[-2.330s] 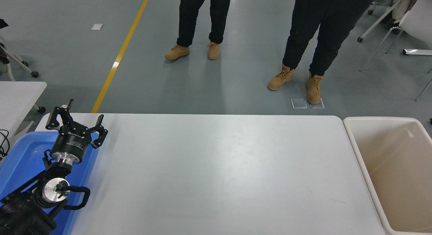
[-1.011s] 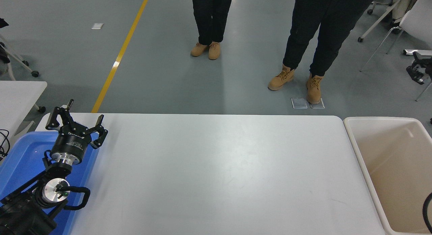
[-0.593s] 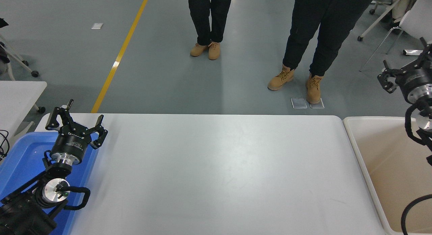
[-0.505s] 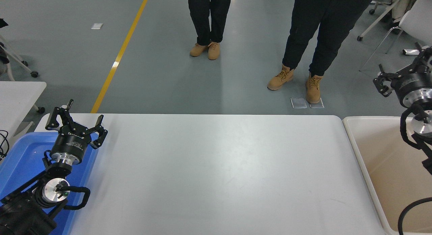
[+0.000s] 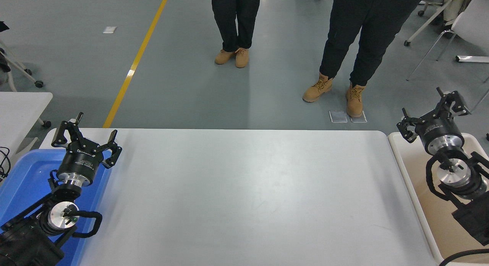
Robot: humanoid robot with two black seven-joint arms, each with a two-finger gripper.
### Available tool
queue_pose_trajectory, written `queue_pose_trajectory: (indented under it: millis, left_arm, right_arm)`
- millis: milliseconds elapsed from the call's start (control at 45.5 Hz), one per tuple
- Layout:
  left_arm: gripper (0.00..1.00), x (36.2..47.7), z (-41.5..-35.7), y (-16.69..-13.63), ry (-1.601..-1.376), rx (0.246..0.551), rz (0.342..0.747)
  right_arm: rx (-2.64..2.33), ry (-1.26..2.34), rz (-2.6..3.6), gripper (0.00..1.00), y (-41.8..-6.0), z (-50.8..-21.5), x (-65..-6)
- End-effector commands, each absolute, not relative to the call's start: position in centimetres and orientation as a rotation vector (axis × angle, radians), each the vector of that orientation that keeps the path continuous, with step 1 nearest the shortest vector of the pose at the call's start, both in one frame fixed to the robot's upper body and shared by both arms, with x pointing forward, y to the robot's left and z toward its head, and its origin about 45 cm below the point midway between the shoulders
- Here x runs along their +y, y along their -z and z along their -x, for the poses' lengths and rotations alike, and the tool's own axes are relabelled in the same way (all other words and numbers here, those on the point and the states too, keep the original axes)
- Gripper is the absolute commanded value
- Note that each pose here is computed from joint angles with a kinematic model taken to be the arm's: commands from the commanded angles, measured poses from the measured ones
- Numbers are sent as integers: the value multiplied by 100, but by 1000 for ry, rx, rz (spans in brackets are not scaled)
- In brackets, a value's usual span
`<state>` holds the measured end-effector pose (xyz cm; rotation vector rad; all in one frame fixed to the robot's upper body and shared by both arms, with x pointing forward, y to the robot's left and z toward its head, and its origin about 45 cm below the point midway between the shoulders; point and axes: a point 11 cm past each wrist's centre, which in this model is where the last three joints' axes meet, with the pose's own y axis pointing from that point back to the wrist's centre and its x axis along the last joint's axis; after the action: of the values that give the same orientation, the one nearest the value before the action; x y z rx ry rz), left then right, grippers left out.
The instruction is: Clean the table surface
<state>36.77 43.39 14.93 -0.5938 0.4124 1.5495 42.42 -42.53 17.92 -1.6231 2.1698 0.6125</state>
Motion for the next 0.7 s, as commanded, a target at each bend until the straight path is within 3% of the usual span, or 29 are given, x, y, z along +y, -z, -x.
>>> queue_pose_trajectory:
  millis: [0,396,681]
  left_arm:
    - [99,4340,-3677,-1493,-1550,413,595]
    - [99,4339,-3678,-1493,-1549,412,593]
    - [99,4340,-3677,-1493,-1550,413,595]
  right_arm:
    - [2172,-609,1663,98,-1595,-4165,-4063]
    - [2142,-662,1685,98,-1426,-4207,-3674]
    - [2245,-652,1524,98,-1274,-4273,-3717]
